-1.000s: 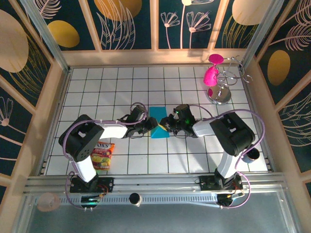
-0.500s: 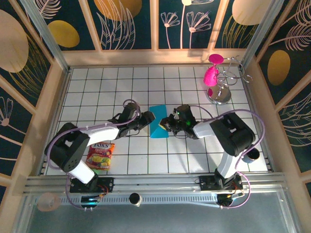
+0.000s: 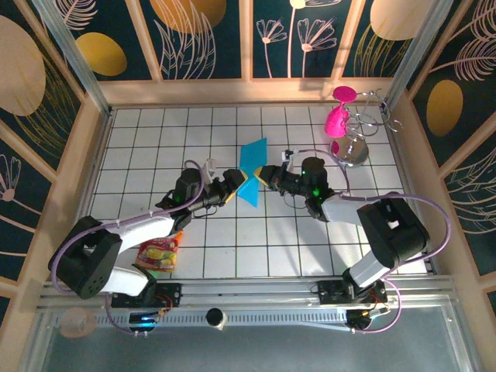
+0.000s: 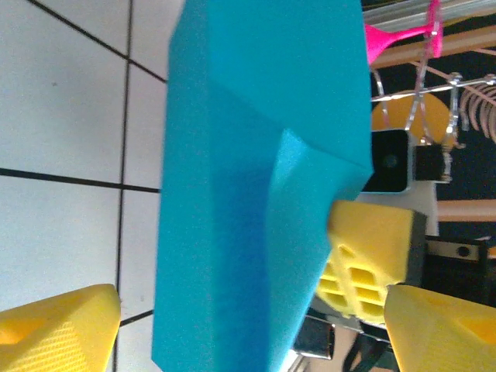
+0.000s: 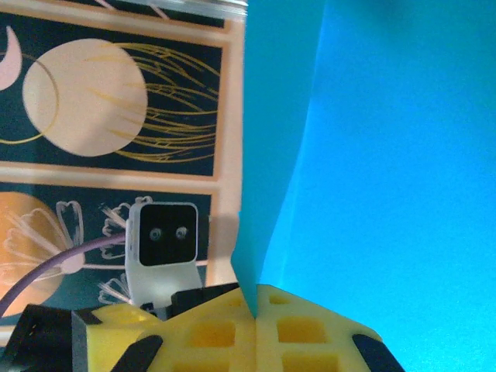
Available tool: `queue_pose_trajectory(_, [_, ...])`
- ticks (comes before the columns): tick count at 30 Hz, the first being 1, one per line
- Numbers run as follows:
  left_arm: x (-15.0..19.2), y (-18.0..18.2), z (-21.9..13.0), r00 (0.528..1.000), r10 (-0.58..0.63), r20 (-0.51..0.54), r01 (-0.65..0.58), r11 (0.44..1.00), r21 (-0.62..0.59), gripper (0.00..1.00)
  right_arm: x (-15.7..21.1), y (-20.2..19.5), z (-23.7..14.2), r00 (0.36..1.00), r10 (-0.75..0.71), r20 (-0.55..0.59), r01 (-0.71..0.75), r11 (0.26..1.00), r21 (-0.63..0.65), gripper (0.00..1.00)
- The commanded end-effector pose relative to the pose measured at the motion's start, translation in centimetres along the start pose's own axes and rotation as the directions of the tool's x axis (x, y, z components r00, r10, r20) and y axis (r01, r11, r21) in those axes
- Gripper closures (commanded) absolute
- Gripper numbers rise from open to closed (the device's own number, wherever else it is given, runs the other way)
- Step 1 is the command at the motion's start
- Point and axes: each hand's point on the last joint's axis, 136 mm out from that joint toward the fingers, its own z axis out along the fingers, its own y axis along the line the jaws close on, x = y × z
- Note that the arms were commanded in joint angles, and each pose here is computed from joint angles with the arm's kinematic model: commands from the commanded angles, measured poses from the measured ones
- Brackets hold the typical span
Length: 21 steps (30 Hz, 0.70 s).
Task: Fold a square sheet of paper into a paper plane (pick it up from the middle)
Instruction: Turn over the paper at the center of the table.
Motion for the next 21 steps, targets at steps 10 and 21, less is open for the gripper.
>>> queue_pose_trajectory(10, [0.3, -3.9, -0.6, 0.998, 0.053, -0.03, -0.047, 0.987, 0.154, 0.43, 0.3, 0.8, -0.6, 0.999, 0.023, -0.023, -0.024, 0.998, -0.064, 0.99])
queue_pose_trajectory(21, [0.7, -4.0, -0.7, 0.996, 0.072, -0.048, -0.064, 0.987, 0.147, 0.63, 0.2, 0.0, -0.6, 0.999, 0.041, -0.016, -0.042, 0.998, -0.038, 0.97])
